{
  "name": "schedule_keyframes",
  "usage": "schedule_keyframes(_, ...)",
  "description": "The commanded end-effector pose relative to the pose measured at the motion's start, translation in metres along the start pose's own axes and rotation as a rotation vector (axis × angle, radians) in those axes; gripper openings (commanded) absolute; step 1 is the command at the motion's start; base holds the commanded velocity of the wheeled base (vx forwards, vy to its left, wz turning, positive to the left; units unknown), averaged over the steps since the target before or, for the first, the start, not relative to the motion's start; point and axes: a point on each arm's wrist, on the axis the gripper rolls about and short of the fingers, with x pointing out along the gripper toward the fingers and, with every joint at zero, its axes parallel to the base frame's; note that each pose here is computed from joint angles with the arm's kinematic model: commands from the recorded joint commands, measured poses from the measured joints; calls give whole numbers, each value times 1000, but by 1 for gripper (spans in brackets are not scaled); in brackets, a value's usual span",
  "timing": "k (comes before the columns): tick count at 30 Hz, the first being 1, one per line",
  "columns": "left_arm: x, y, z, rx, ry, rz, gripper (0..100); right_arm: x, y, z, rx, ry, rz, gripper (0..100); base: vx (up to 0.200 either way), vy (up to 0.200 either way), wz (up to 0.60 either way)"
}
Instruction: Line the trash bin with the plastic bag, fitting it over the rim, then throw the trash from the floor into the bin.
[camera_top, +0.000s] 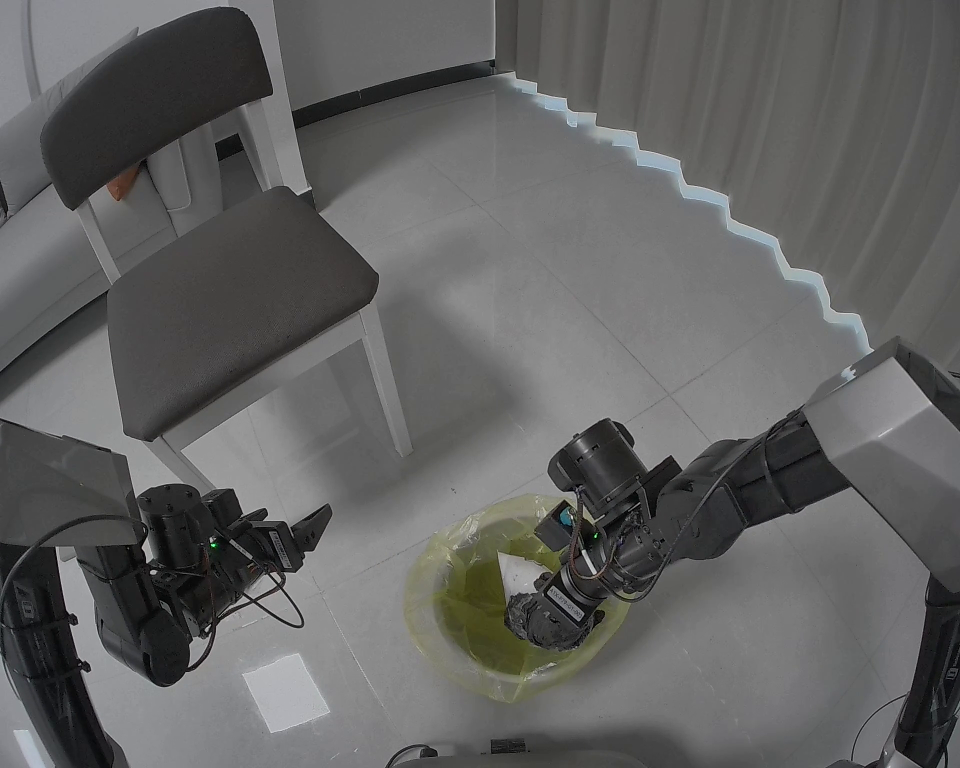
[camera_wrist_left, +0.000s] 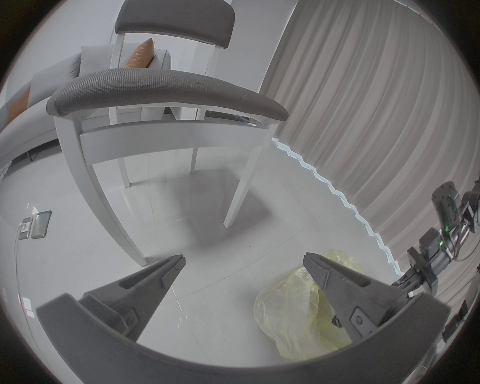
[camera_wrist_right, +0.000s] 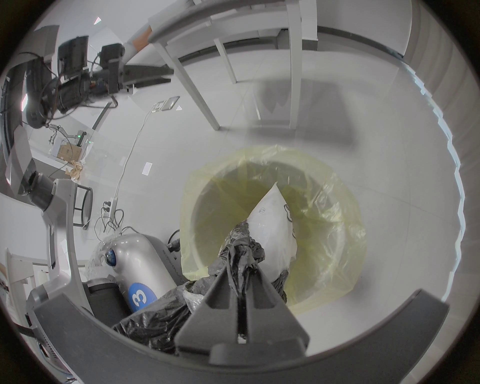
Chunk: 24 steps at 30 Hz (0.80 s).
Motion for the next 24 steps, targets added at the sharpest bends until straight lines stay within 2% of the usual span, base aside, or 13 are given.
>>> schedule_keyframes(1,1,-1,3,3,-23,-9,100,11,1,-13,-8,54,12,0,0,0,0)
schedule_keyframes(5,0,-2,3,5,-23,-15,100,11,3,-12,-41,51,20,0,0,0,0)
schedule_keyframes(11,0,-2,2,4,-17,-15,100,29,-4,4,-39,20,11,0,0,0,0)
schedule_keyframes(18,-1,-1,0,1,-6,-10,100,74,-12,-1,-27,68,16,0,0,0,0)
schedule_keyframes(24,0,-1,-2,1,-1,-10,100,91,-14,-5,-21,91,19,0,0,0,0)
